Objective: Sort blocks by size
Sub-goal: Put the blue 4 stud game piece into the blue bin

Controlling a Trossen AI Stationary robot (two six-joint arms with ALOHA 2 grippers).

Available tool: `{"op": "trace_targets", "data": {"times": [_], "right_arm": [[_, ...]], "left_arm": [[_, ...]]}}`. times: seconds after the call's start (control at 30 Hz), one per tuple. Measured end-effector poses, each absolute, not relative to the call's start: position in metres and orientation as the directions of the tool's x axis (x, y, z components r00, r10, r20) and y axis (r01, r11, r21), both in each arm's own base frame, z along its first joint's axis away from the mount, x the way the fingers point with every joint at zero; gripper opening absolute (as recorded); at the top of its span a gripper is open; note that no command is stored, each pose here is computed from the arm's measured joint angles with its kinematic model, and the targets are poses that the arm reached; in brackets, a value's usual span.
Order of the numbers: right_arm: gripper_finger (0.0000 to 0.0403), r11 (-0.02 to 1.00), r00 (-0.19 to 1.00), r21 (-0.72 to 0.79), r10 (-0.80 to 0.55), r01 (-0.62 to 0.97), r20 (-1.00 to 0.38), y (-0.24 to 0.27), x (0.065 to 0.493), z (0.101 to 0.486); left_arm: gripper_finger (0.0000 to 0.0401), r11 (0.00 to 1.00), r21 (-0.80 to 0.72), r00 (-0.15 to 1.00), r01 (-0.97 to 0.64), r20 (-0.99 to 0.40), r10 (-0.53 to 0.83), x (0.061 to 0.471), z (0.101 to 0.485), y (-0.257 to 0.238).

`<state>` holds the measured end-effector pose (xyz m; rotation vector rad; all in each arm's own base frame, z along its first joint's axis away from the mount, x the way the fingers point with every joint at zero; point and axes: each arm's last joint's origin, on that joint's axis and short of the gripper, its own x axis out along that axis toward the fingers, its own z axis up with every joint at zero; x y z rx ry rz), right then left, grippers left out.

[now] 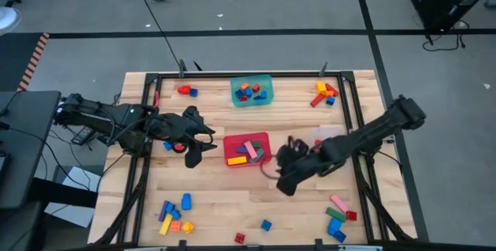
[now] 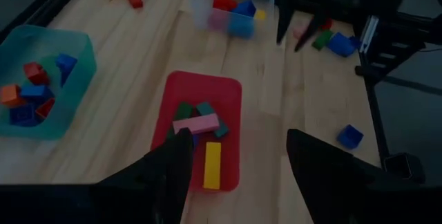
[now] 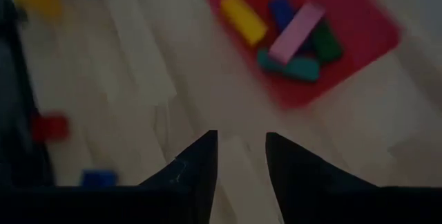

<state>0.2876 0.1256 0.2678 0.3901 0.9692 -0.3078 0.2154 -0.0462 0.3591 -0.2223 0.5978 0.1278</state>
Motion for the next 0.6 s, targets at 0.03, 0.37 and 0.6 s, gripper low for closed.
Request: {"op": "trace_targets", "data": {"times": [0.03,0.37,0.6], "right_arm": [[0.0137,0.891,0.514,0.172,-0.077,0.420,-0.855,0.127,0.290,0.262],[0.0183,0.976,0.420,0.211,0.171,0.051,-0.891,0.149,0.312,0.227],[0.0267,0.943,0.389,0.160,0.270,-0.293,-0.881,0.177,0.308,0.218]], "left_arm": [[0.0241,0.966,-0.177,0.819,-0.188,-0.571,0.055,0.215,0.359,-0.046],[0.0241,0.966,-0.175,0.815,-0.191,-0.577,0.056,0.216,0.358,-0.046],[0.0241,0.969,-0.165,0.802,-0.186,-0.595,0.053,0.221,0.353,-0.050]]}}
